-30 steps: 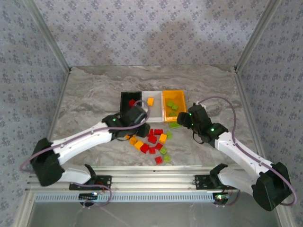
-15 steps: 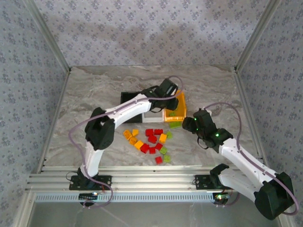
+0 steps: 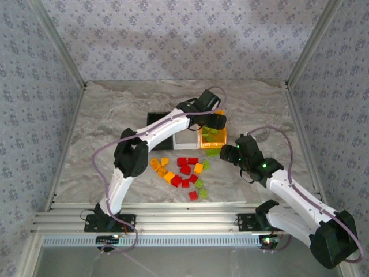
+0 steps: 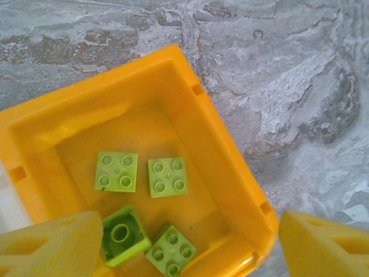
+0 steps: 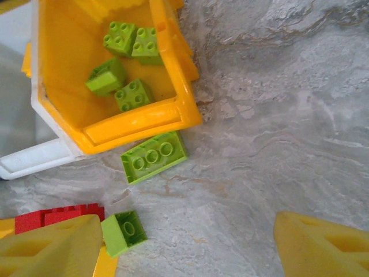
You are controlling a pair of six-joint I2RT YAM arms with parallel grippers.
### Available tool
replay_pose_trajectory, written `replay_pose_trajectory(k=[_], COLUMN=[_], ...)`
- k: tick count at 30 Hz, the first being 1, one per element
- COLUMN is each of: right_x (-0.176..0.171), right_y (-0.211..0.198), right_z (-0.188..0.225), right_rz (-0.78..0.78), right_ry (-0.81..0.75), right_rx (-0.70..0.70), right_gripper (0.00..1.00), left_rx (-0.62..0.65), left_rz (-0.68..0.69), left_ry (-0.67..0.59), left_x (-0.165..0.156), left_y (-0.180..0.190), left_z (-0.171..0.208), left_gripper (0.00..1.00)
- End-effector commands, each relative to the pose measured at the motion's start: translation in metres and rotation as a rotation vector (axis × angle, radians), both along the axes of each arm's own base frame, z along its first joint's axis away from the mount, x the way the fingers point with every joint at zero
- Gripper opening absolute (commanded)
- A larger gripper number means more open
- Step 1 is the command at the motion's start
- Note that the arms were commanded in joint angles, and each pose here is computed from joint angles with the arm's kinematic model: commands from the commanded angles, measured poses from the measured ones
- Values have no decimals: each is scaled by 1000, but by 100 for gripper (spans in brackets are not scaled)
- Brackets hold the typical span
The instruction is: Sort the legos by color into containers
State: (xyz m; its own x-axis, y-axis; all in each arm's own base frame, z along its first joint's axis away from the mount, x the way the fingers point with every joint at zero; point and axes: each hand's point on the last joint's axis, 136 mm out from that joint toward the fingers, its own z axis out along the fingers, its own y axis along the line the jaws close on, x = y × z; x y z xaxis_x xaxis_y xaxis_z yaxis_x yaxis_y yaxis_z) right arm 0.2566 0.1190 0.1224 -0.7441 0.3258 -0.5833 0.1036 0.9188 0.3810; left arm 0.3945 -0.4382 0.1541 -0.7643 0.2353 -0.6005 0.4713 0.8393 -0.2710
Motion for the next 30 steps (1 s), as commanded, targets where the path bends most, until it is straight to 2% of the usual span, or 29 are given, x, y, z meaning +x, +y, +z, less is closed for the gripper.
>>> replay_pose_trajectory(k=[1, 5, 7, 11, 16, 21, 26, 30], right_x=[-5, -7, -8, -6, 6, 10, 0, -7], right_y=[19, 52, 67, 83, 82, 79, 47, 25], right_z=[-8, -18, -24, -40, -57, -73, -90, -84], right_rz=[92, 216, 269, 302, 270, 254, 153, 91], right_ry=[14, 19, 35, 72, 95, 145, 220, 205], right_rx=[22, 27, 1, -37, -96, -153, -242, -255], right_gripper=[80, 79, 78, 73, 65, 61, 55, 55], left_rx=[-104, -186, -202, -160, -127, -108, -87, -84], left_rz=[-11, -9, 8, 73, 160, 224, 240, 242], left_ry=[-24, -3, 15, 53, 77, 86, 69, 58], left_x=[-20, -58, -82, -122, -159, -175, -176, -175], left_y=[12, 40, 65, 118, 175, 205, 213, 215], left_z=[47, 54, 48, 21, -3, -17, -16, -15], left_gripper=[85, 90, 99, 100, 100, 99, 99, 99])
